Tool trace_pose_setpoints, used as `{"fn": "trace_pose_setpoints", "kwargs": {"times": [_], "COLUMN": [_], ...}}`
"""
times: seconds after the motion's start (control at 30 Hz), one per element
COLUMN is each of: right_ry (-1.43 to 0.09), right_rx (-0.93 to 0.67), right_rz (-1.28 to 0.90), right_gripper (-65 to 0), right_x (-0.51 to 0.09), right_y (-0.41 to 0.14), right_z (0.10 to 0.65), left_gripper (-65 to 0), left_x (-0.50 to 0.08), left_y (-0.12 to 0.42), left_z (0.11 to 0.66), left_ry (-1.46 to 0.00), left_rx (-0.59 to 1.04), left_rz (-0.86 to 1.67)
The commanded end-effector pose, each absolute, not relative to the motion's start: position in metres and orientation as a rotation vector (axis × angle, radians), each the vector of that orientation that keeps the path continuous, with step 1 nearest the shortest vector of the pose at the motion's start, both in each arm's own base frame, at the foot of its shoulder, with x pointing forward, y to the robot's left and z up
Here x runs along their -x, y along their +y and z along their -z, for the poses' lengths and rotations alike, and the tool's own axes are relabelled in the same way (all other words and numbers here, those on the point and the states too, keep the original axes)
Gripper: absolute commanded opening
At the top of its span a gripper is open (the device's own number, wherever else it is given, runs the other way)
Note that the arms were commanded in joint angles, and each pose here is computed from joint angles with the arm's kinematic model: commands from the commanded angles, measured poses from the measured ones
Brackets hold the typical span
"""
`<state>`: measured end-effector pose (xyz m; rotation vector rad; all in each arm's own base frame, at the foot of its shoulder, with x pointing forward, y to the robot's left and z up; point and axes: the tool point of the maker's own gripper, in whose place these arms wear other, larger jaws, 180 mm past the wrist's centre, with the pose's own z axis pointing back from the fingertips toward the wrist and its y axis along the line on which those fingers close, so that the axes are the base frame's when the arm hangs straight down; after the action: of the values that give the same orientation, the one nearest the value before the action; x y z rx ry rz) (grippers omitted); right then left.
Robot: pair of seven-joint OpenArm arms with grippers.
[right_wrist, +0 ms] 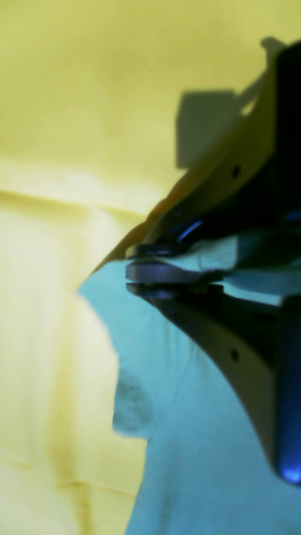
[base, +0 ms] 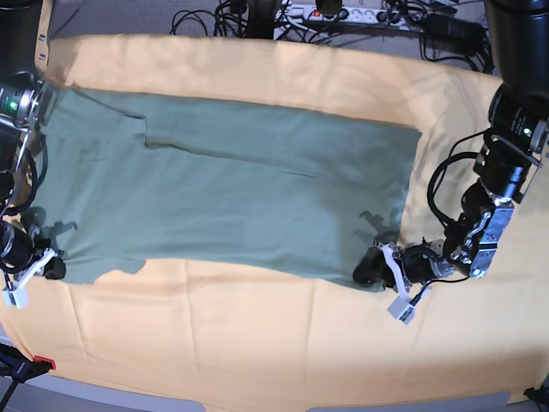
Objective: Fold the T-shirt properly
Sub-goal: 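Lift the gripped edge and fold it over toward the first fold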
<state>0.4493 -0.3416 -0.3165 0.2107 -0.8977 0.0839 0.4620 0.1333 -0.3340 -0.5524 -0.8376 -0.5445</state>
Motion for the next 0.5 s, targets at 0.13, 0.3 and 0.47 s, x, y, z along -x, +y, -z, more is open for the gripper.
{"fn": "trace_pose_setpoints", "kwargs": {"times": [0.13,0.3,0.47], "right_ry": [-0.971,-0.893,-0.846], "right_rx": [-0.189,-0.242,-0.296], "right_rz": [-0.086,-0.064,-0.047], "right_gripper": [-65.0,-65.0,-65.0], "right_x": [-0.461,-0.446,-0.428], "right_y": [-0.353,-0.346,-0.337], "right_z": [0.288,0.307,0.325], "left_gripper": [-65.0,-65.0,-65.0], "left_x": [-0.473,-0.459,-0.45], "left_y": [0.134,0.125,0.117], "left_z": [0.31,0.31,0.307], "left_ry": [-0.893,-0.814,-0.746], "left_rx": [0.565,0.668,0.769], "left_rz": [0.572,0.541,0.473]}}
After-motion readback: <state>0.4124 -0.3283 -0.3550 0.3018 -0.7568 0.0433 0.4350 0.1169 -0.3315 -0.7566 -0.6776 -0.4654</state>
